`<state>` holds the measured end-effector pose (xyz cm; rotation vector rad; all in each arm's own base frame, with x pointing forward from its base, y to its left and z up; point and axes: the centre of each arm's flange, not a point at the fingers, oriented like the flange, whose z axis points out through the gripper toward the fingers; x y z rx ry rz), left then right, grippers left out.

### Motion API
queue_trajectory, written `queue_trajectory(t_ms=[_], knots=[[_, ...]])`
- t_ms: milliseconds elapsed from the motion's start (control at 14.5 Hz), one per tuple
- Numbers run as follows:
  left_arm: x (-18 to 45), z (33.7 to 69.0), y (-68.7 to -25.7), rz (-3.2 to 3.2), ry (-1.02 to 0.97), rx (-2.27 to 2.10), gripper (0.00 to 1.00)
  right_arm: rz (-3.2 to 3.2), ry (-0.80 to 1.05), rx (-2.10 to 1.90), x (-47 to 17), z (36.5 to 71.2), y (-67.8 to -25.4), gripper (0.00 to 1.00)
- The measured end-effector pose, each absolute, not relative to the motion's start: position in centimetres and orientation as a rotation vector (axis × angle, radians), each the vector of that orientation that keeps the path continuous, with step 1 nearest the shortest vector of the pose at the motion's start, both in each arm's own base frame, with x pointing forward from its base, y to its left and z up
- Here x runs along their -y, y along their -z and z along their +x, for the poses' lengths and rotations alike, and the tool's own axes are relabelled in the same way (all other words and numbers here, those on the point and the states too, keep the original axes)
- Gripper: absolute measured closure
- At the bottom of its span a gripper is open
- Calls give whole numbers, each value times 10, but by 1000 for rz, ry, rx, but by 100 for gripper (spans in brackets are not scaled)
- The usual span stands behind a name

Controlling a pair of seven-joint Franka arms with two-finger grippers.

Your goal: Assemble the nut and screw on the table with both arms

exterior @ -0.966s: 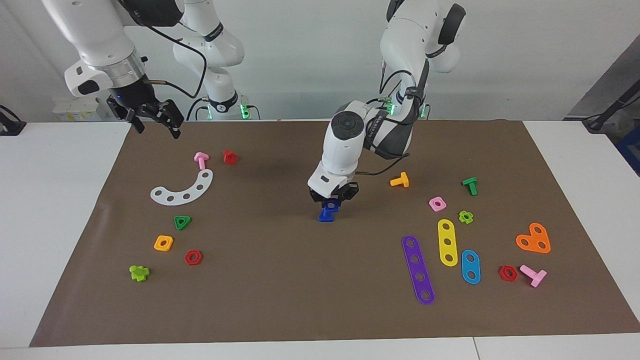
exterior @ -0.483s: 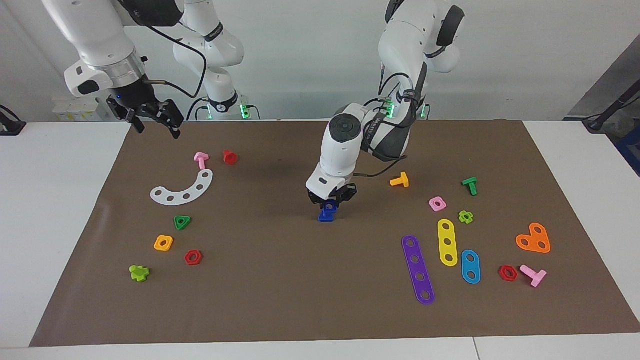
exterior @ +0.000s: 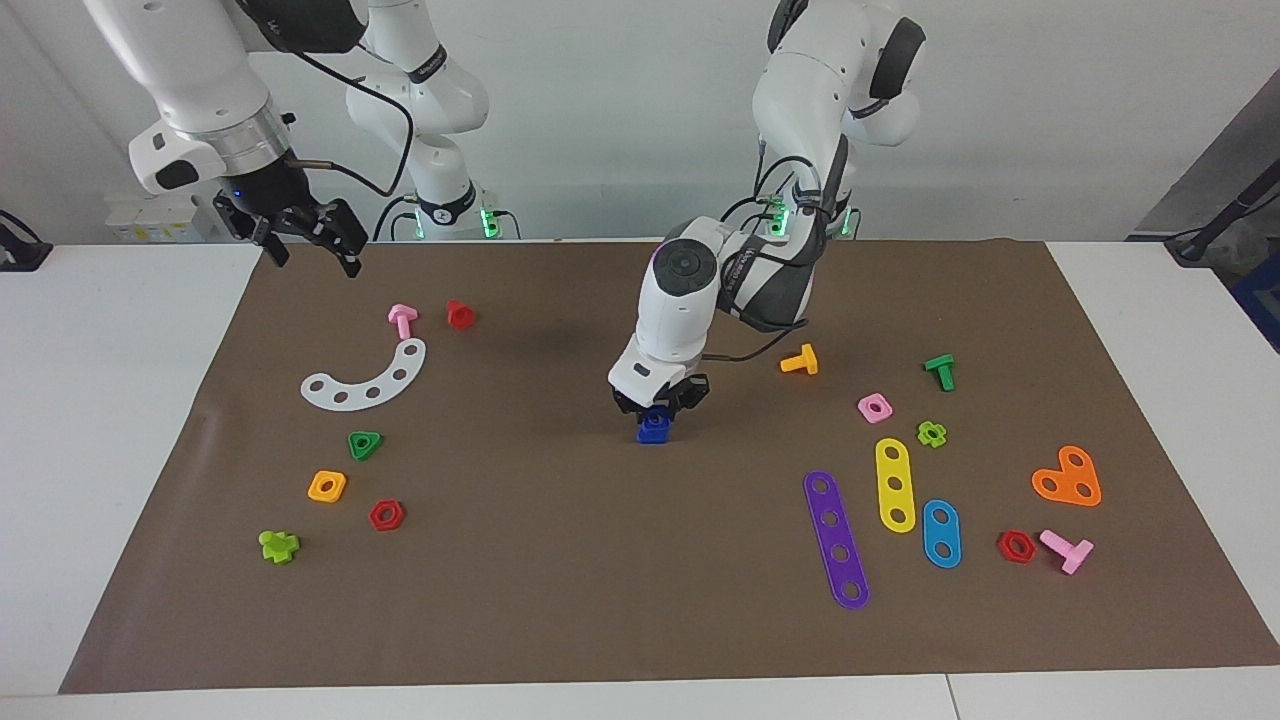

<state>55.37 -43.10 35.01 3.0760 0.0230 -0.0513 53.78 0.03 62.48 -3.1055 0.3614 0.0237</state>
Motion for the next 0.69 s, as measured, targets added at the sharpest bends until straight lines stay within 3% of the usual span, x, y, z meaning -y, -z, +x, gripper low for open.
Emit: queue_trajectory(t_ms=[690], knots=[[437,560,-360,3084,71,-23,54,-3106,-24,-361,0,538,-625,0]])
